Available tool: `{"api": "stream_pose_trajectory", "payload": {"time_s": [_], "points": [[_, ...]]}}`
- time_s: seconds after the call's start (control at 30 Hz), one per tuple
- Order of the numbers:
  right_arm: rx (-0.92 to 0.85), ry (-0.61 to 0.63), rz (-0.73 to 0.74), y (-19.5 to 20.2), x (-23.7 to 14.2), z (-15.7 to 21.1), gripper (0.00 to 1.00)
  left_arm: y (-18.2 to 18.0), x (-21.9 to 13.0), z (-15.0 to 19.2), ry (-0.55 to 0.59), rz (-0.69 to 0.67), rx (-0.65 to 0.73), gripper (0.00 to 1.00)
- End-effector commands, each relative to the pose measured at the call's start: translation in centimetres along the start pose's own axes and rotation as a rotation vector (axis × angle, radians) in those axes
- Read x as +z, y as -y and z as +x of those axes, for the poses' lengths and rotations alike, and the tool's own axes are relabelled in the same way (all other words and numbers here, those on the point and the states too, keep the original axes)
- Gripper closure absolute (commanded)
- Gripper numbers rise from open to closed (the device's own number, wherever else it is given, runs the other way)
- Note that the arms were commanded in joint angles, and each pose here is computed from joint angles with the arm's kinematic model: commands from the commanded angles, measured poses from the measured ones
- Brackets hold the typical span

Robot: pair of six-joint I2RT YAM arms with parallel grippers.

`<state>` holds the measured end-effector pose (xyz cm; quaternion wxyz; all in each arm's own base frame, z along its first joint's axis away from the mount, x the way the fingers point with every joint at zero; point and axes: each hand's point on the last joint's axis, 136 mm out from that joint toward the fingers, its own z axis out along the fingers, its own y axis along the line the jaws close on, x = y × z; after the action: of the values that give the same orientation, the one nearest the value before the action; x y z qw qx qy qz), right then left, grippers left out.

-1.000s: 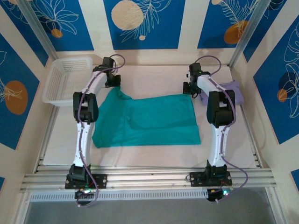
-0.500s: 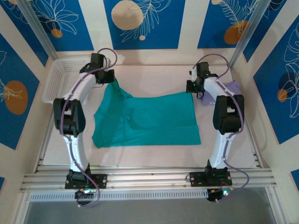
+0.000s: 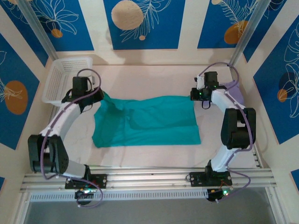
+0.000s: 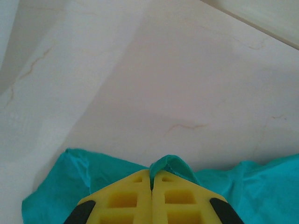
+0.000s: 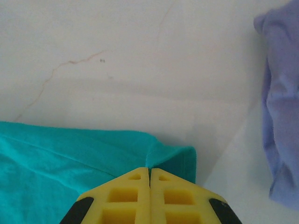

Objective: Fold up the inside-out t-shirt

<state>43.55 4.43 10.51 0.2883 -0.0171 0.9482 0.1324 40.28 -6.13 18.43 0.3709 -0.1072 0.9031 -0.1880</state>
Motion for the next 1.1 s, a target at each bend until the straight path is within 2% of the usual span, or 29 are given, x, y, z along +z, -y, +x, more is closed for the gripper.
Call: {"api": "stream_pose_trajectory", "payload": {"time_s": [0.0, 0.3, 0.6, 0.67, 0.73, 0.83, 0.93, 1.07], "points": [[0.079, 0.015, -0.018, -0.2, -1.2, 0.9, 0.99, 0.3, -2.0, 0.4, 0.038, 0.041, -0.031, 1.00], [0.219, -0.107, 0.004, -0.1, -2.0, 6.4, 0.99, -1.0, -2.8, 5.1, -0.043, 0.028, -0.071, 1.00], [0.301, -0.174, 0.027, -0.6, -3.2, 11.3, 0.97, -2.6, -3.1, 8.0, -0.073, -0.019, -0.080, 1.00], [0.327, -0.197, 0.036, -0.5, -2.8, 12.4, 0.92, -3.0, -2.6, 8.7, -0.089, -0.021, -0.091, 1.00], [0.350, -0.222, 0.066, 0.0, -2.4, 13.0, 0.77, -3.3, -2.1, 9.4, -0.102, -0.020, -0.103, 1.00], [0.322, -0.169, 0.129, 0.6, -3.2, 11.5, 0.63, -3.5, -1.6, 10.0, -0.123, -0.022, -0.105, 1.00], [0.141, -0.025, 0.062, -3.3, -4.7, 8.4, 0.53, -3.5, -1.4, 10.3, -0.135, -0.018, -0.105, 1.00], [-0.158, 0.056, -0.173, -13.8, -4.9, 7.9, 0.49, -3.3, -1.2, 10.3, -0.134, -0.005, -0.116, 1.00]]}}
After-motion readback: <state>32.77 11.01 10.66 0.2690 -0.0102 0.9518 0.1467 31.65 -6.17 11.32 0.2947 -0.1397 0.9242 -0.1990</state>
